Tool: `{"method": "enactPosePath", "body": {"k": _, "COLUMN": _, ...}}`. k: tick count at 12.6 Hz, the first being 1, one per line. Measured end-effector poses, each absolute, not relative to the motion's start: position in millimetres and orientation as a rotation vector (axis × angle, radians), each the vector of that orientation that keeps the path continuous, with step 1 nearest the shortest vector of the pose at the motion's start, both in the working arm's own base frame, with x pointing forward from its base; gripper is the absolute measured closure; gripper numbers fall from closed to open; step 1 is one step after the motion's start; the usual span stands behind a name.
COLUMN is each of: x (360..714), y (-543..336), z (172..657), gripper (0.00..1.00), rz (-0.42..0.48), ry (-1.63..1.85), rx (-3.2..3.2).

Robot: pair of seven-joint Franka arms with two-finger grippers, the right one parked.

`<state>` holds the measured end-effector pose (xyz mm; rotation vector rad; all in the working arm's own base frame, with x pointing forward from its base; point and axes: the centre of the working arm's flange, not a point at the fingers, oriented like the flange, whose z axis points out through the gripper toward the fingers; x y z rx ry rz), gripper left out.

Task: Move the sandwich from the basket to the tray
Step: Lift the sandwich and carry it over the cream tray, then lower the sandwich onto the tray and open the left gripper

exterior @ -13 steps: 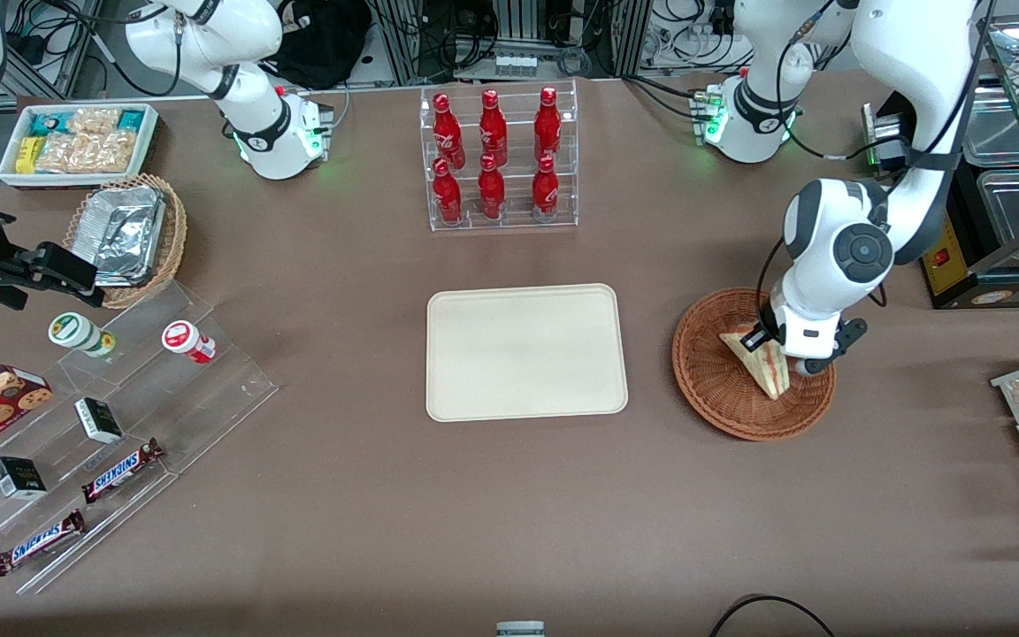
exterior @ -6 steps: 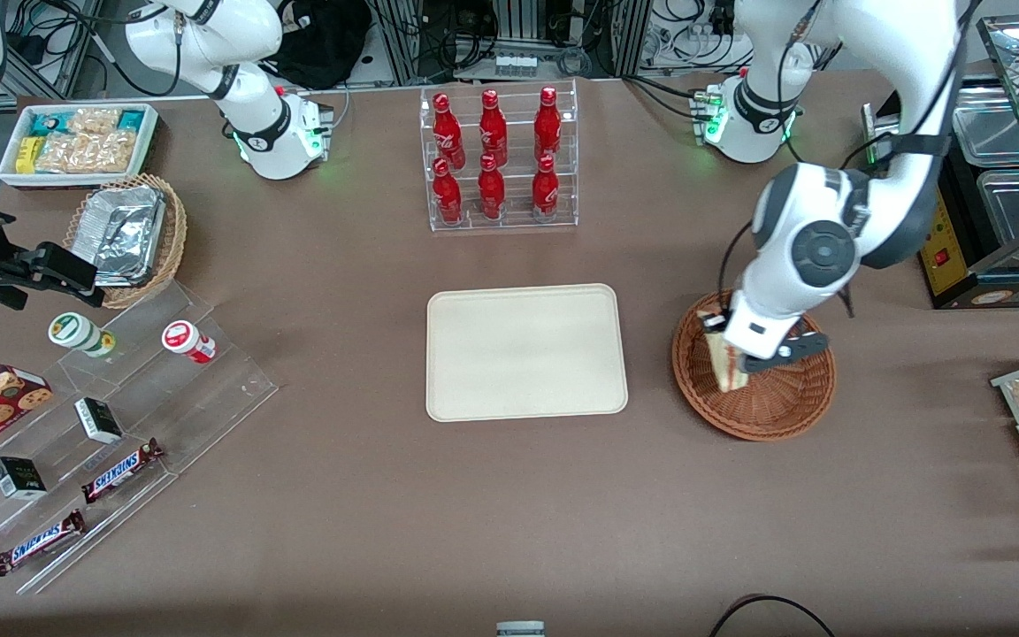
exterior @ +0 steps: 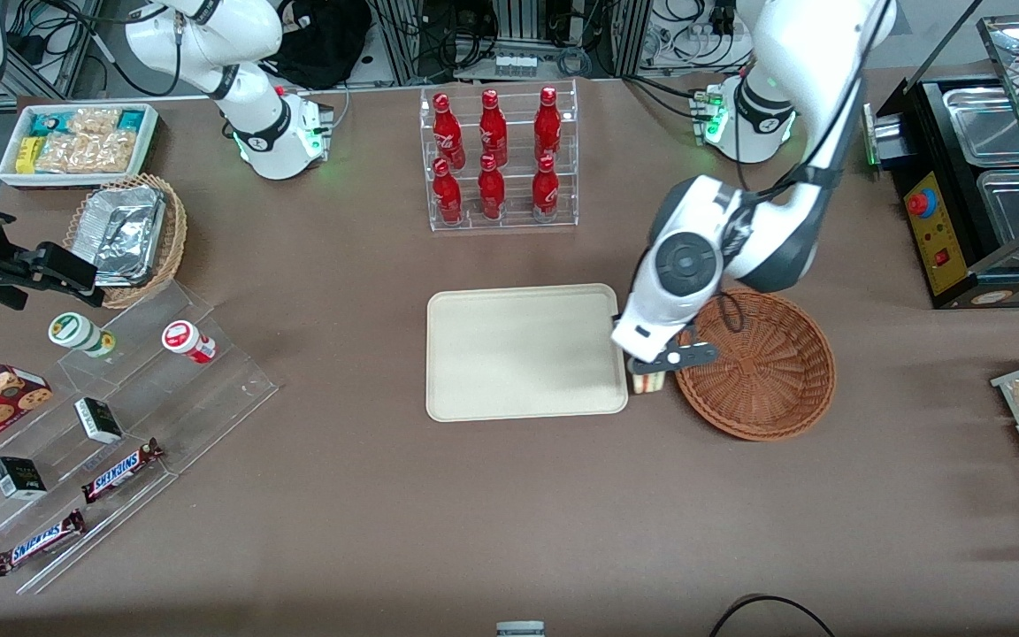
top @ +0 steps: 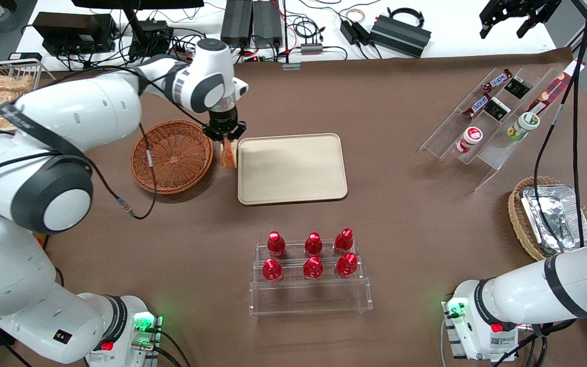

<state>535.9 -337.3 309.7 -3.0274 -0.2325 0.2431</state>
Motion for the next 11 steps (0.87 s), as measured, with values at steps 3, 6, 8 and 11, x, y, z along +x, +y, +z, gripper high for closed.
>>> {"method": "enactPosePath", "body": {"k": 3, "x": 531.9, "y": -384.8, "z": 293.8, "gripper": 0.85, "rz": 0.227, "ry": -0.272, "rx": -3.021}}
{"method": "enactPosePath", "body": {"k": 6, "x": 521.5, "y": -435.5, "z": 279.4, "gripper": 0.85, "rz": 0.230, "ry": -0.311, "rx": -3.034}}
{"method": "enactPosePath", "body": {"k": 8, "x": 510.9, "y": -459.3, "z": 271.1, "gripper": 0.85, "rz": 0.254, "ry": -0.309, "rx": -3.054}}
{"method": "enactPosePath", "body": {"k": 11, "x": 494.4, "y": -483.6, "z": 266.0, "gripper": 0.85, "rz": 0.251, "ry": -0.316, "rx": -3.072}}
